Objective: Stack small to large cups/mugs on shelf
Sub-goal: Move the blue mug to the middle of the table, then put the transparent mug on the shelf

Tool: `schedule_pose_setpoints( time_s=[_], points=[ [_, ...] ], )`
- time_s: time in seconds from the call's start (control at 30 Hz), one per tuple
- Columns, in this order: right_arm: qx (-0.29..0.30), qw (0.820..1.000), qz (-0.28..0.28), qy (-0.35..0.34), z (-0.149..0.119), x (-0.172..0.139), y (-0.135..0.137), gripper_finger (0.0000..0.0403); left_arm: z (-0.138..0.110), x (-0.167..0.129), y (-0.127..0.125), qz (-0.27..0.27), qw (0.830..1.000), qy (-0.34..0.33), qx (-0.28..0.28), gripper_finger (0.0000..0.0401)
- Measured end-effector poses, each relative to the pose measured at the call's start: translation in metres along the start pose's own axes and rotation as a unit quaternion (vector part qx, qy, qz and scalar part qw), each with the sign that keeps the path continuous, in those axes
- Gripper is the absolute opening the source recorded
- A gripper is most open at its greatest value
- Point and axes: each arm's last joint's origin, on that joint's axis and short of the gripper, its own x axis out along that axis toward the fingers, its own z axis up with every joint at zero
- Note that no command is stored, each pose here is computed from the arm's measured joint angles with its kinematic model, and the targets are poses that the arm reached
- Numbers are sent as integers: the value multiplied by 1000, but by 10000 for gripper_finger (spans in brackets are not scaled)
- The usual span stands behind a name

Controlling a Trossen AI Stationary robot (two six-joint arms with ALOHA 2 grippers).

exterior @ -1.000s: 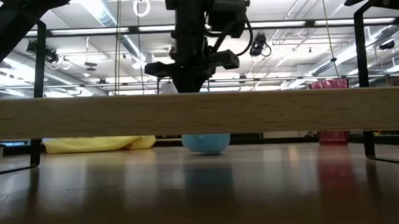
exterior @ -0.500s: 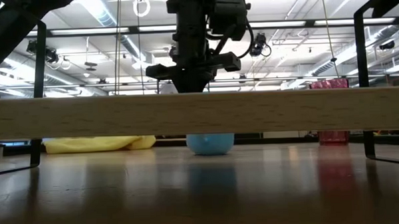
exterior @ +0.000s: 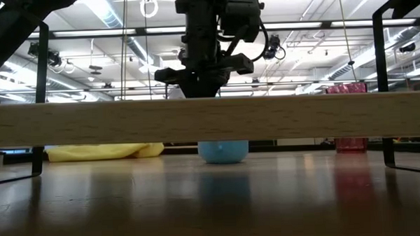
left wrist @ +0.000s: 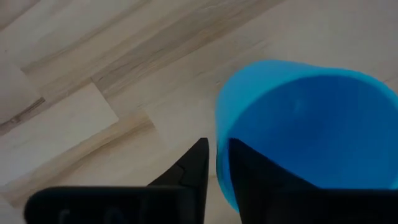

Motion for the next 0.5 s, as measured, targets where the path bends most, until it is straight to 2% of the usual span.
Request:
schedule_pose_setpoints(
  time_s=[0.2, 0.5],
  points=[
    [0, 1000, 2, 12, -1, 0, 0, 115, -1, -4, 1, -3, 1000, -2, 4, 112],
    [15, 996, 21, 90, -4, -4, -2, 115, -2, -39, 12, -32, 998, -35, 41, 151]
  ],
)
